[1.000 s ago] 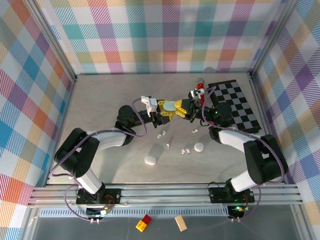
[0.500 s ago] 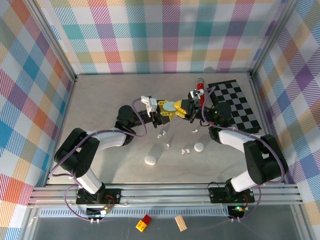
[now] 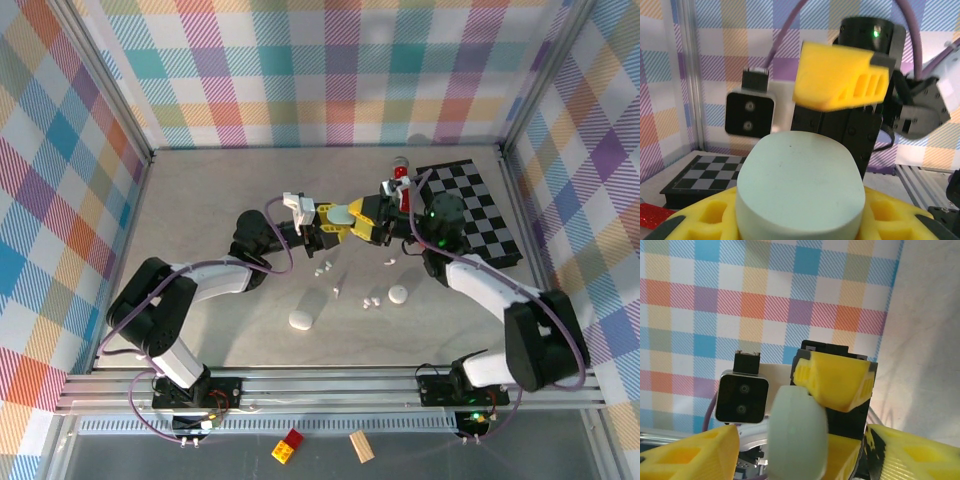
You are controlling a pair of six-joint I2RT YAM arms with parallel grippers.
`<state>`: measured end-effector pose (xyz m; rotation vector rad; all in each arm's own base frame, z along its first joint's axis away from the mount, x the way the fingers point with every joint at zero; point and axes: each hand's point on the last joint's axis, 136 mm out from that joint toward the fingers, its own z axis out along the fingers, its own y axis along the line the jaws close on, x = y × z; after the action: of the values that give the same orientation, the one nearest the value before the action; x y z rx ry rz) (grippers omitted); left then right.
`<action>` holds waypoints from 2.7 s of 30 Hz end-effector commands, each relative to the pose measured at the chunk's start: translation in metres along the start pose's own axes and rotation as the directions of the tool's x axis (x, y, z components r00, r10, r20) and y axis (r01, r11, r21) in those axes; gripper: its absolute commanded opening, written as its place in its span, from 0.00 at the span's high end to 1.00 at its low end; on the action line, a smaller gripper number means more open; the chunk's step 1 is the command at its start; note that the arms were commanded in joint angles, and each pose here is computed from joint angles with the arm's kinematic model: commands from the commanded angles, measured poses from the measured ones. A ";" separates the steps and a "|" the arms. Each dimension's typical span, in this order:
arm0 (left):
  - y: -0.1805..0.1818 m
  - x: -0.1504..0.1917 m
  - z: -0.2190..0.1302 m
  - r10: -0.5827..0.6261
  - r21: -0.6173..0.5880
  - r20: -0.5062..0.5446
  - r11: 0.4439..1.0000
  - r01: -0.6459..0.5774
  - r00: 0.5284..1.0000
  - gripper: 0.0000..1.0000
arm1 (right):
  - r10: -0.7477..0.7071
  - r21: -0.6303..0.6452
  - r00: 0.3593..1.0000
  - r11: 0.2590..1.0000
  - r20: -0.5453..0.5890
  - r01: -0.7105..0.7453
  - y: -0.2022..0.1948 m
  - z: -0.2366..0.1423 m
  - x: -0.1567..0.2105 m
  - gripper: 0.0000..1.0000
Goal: Insert the wireless bluetooth earbuds into the charging case
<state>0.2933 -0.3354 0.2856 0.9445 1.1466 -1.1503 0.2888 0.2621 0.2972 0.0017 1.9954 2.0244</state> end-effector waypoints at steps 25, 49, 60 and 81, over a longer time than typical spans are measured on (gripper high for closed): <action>-0.038 -0.027 -0.011 -0.043 0.135 -0.051 0.990 0.049 0.998 0.71 | -0.769 0.361 0.460 0.316 -0.443 0.877 0.006 -0.005 -0.002 0.13; -0.046 -0.029 -0.013 -0.038 0.175 -0.065 0.983 0.049 0.997 0.71 | -0.848 0.421 0.385 0.219 -0.364 0.880 0.024 -0.007 -0.023 0.15; -0.034 -0.024 -0.015 -0.054 0.125 -0.071 0.990 0.063 0.996 0.71 | -0.875 0.264 0.363 0.286 -0.320 0.921 0.048 -0.003 0.010 0.11; 0.016 -0.029 -0.078 -0.067 -0.113 -0.007 0.991 0.066 0.998 0.71 | -0.518 0.572 0.855 0.709 0.026 0.412 -0.067 -0.059 -0.030 0.15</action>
<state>0.3010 -0.2610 0.2744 0.8350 1.3433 -1.1589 0.3123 0.1950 0.2589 -0.3160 2.0132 0.9751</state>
